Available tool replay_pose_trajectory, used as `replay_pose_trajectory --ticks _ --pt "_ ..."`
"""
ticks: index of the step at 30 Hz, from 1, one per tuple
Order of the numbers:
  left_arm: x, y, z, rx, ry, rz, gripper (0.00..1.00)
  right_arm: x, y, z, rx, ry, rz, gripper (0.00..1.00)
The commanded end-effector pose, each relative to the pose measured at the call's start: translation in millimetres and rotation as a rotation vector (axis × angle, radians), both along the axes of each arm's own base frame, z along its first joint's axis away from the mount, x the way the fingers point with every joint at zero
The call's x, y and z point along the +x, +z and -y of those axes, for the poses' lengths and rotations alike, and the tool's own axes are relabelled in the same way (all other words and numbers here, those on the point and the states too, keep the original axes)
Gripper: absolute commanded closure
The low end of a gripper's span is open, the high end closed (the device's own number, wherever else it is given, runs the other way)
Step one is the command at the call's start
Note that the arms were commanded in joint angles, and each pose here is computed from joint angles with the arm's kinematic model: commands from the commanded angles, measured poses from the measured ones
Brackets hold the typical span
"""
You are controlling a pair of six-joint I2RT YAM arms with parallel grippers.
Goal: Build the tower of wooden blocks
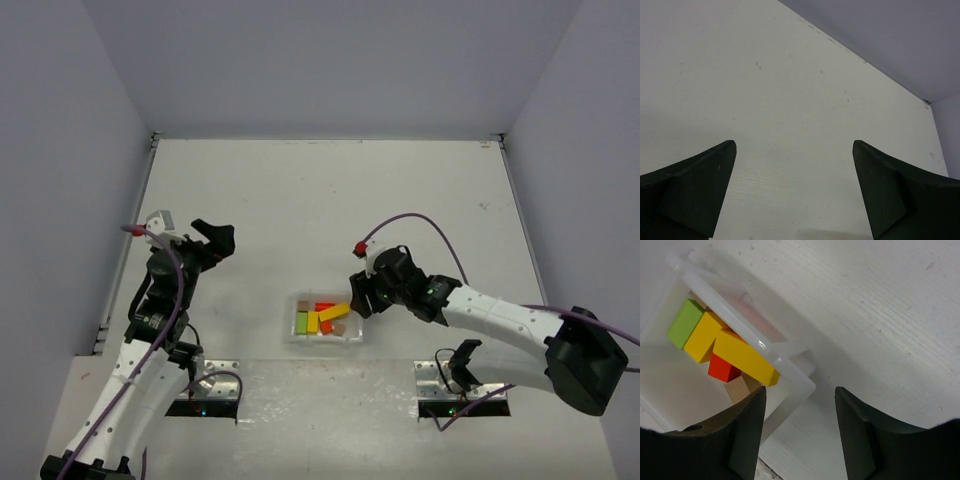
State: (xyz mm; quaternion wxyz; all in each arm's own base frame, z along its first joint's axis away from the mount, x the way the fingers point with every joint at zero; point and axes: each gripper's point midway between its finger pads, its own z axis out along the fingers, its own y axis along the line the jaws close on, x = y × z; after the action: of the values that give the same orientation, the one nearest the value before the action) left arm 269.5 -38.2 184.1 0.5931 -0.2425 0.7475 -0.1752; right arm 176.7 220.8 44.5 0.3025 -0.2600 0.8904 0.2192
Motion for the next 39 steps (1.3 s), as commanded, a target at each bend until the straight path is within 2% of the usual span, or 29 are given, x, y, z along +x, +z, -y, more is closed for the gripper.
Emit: replay_pose_trajectory --ticks 1,5,8,14,18,23,30,33,39 --pt "2 11 -4 -0.006 0.022 0.033 0.0 21 14 -3 -0.006 -0.063 0.061 0.45" --pt "2 12 -6 -0.009 0.03 0.04 0.0 24 7 1 -0.042 -0.096 0.053 0.53" --pt "2 12 -7 -0.009 0.039 0.037 0.0 29 1 8 -0.095 -0.129 0.049 0.66" --pt "2 9 -11 -0.006 0.063 0.024 0.0 48 16 16 -0.118 -0.212 0.124 0.79" --pt "1 9 -13 -0.006 0.072 0.02 0.0 68 42 23 -0.126 -0.27 0.242 0.99" --pt "1 9 -14 -0.006 0.081 0.02 0.0 104 84 35 -0.213 -0.319 0.45 1.0" --pt "3 5 -18 0.004 0.103 0.008 0.0 168 162 37 -0.333 -0.349 0.835 1.0" --pt "4 2 -25 0.01 0.148 -0.014 0.0 200 192 28 -0.35 -0.317 0.937 1.0" --pt "4 -2 -30 0.017 0.177 -0.027 0.0 253 204 22 -0.502 -0.126 1.087 1.0"
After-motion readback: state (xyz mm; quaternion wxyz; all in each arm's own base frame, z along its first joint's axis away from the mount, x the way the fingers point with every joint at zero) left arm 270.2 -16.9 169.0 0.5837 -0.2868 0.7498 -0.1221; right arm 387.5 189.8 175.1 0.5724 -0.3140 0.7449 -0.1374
